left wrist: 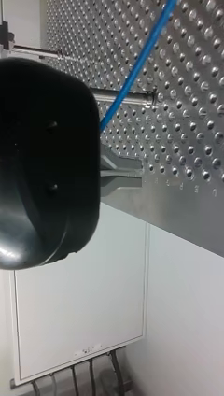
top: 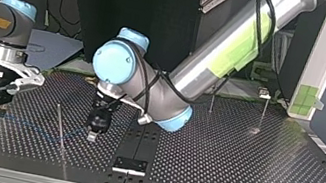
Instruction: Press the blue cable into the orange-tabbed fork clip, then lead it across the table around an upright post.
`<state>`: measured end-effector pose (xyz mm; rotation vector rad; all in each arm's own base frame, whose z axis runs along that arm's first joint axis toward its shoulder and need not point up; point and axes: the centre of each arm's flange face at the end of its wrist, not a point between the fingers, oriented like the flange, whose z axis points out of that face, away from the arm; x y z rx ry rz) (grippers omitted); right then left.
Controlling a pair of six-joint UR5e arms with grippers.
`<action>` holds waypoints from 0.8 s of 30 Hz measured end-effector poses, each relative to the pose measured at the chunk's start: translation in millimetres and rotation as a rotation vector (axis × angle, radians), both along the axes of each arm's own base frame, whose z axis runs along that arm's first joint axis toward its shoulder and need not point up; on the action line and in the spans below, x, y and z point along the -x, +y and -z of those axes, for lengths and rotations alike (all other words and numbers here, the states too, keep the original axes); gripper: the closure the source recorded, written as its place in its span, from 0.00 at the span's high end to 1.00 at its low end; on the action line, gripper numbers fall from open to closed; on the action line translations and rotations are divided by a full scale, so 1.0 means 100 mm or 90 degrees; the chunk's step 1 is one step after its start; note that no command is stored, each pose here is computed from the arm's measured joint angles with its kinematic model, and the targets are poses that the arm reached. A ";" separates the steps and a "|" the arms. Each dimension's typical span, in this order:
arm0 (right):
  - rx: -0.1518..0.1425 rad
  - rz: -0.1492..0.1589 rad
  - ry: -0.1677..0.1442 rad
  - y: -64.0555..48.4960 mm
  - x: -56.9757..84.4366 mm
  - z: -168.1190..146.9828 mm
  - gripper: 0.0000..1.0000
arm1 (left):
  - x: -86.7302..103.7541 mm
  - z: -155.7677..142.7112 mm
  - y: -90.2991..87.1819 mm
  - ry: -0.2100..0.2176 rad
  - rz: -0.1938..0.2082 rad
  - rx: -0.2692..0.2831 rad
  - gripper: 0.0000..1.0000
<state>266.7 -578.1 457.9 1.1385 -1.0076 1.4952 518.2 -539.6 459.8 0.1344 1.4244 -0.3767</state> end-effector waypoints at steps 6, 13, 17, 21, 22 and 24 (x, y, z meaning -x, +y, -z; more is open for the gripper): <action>0.001 0.006 0.001 -0.05 0.09 0.01 0.00 | -0.09 0.08 -0.12 0.001 0.008 0.000 0.00; -0.004 0.011 0.002 -0.09 0.15 0.06 0.00 | -0.14 0.14 -0.14 0.005 0.007 0.003 0.00; -0.013 0.011 0.005 -0.13 0.14 0.16 0.00 | -0.16 0.14 -0.12 0.006 0.004 0.004 0.00; -0.023 0.012 0.007 -0.15 0.14 0.28 0.00 | -0.19 0.18 -0.11 0.010 0.003 0.003 0.00; -0.025 0.012 0.008 -0.15 0.14 0.29 0.00 | -0.20 0.22 -0.11 0.013 0.003 0.000 0.00; -0.028 0.012 0.008 -0.16 0.14 0.33 0.00 | -0.22 0.30 -0.12 0.019 0.002 -0.004 0.00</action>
